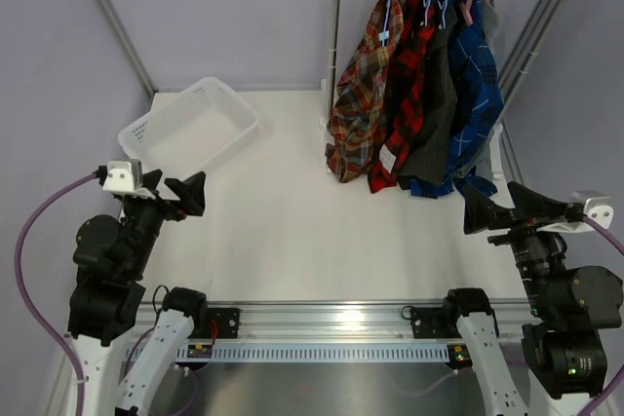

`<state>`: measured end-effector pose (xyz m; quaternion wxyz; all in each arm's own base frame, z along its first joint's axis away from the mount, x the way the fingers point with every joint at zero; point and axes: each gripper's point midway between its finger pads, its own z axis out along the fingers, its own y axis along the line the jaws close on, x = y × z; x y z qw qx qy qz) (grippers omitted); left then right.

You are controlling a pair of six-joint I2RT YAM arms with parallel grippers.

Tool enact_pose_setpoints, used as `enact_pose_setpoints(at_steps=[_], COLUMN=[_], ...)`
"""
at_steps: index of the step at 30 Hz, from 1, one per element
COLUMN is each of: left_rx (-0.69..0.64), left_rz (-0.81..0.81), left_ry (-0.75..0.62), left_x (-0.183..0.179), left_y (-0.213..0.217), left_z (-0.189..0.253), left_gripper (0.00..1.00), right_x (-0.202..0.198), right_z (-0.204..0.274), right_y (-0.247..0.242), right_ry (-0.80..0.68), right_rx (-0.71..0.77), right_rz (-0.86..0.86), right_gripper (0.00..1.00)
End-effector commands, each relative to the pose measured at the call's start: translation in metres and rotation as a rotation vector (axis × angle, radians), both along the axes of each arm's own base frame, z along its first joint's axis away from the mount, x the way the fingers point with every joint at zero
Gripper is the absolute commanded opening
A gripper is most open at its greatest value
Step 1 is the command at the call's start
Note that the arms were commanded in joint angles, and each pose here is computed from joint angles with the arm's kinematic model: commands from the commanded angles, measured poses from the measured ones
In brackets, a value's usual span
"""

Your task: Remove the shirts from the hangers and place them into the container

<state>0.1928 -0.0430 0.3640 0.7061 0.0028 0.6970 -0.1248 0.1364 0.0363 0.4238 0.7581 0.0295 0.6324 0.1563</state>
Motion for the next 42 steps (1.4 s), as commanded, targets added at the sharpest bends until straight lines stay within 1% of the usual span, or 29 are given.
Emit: enact_pose_setpoints(at_steps=[1,4,7,9,10,11,13,14,15,16,17,18,19,20,21,22,23,24,25,27,28,30,31,34,37,39,40,42], left_rx=[-0.018,-0.007,-0.006,-0.008,-0.013,-0.012,-0.015,-0.015,-0.016,-0.017,-0.014,-0.012,-0.013,-0.011,-0.01,-0.009,-0.009,-0.011,-0.012,-0.012,-0.011,-0.012,-0.012,-0.015,-0.016,-0.018,-0.017,-0.017], left_rz=[-0.044,-0.043,-0.043,-0.042,-0.043,-0.042,-0.042,-0.043,-0.042,-0.042,-0.043,-0.044,-0.042,-0.035,-0.033,-0.033,-0.032,-0.029,-0.026,-0.027,-0.026,-0.026,-0.023,-0.022,-0.021,-0.018,-0.018,-0.016], left_ry=[0.047,0.098,0.11,0.123,0.11,0.121,0.115,0.113,0.114,0.114,0.113,0.121,0.121,0.116,0.111,0.117,0.117,0.114,0.114,0.114,0.115,0.116,0.116,0.124,0.124,0.123,0.126,0.127], left_x=[0.013,0.025,0.03,0.033,0.034,0.035,0.036,0.036,0.037,0.037,0.037,0.039,0.04,0.041,0.041,0.041,0.041,0.041,0.041,0.041,0.041,0.039,0.039,0.039,0.038,0.038,0.038,0.038], left_y=[-0.012,-0.015,-0.016,-0.017,-0.017,-0.018,-0.018,-0.018,-0.018,-0.018,-0.018,-0.019,-0.019,-0.018,-0.017,-0.018,-0.017,-0.017,-0.016,-0.017,-0.016,-0.016,-0.015,-0.015,-0.015,-0.015,-0.015,-0.014], left_z=[-0.008,-0.02,-0.026,-0.037,-0.035,-0.04,-0.042,-0.043,-0.046,-0.047,-0.048,-0.054,-0.057,-0.058,-0.059,-0.063,-0.063,-0.062,-0.062,-0.062,-0.064,-0.066,-0.067,-0.072,-0.073,-0.073,-0.075,-0.075], left_gripper=[0.99,0.99,0.99,0.99,0.99,0.99,0.99,0.99,0.99,0.99,0.99,0.99,0.99,0.99,0.99,0.99,0.99,0.99,0.99,0.99,0.99,0.99,0.99,0.99,0.99,0.99,0.99,0.99], right_x=[0.005,0.009,0.014,0.02,0.021,0.032,0.038,0.053,0.055,0.062,0.082,0.09,0.093,0.111,0.113,0.121,0.141,0.143,0.17,0.186,0.206,0.224,0.24,0.266,0.305,0.319,0.332,0.347], right_z=[-0.001,0.002,0.003,-0.001,0.003,-0.003,0.002,-0.005,0.006,0.01,0.002,0.006,0.025,0.026,0.046,0.056,0.057,0.077,0.064,0.074,0.065,0.06,0.05,0.031,0.004,-0.008,-0.021,-0.023], right_y=[0.0,-0.013,-0.037,-0.04,-0.037,-0.026,-0.021,-0.005,0.0,-0.001,0.002,0.005,0.006,0.007,0.012,0.016,0.021,0.033,0.034,0.049,0.067,0.076,0.092,0.103,0.123,0.128,0.132,0.135], right_ry=[0.004,0.006,0.015,0.055,0.058,0.111,0.146,0.207,0.201,0.226,0.308,0.324,0.294,0.321,0.275,0.253,0.265,0.226,0.287,0.276,0.301,0.305,0.318,0.342,0.353,0.36,0.373,0.371], right_rx=[-0.01,0.065,0.13,0.128,0.098,0.065,0.047,0.003,-0.009,0.019,0.025,0.029,0.036,0.04,0.033,0.025,0.011,-0.013,-0.038,-0.055,-0.071,-0.089,-0.106,-0.124,-0.115,-0.108,-0.116,-0.116], right_rz=[0.0,-0.077,-0.212,-0.232,-0.213,-0.16,-0.134,-0.047,-0.017,-0.026,-0.021,-0.01,-0.006,-0.005,0.017,0.028,0.03,0.056,0.01,0.031,0.044,0.014,0.025,-0.023,-0.038,-0.045,-0.058,-0.08], right_gripper=[0.99,0.99,1.0,1.0,0.99,1.0,0.99,0.99,0.99,0.99,1.0,0.99,1.0,1.0,0.99,0.99,0.98,0.94,0.92,0.92,0.92,0.91,0.91,0.91,0.89,0.85,0.84,0.81])
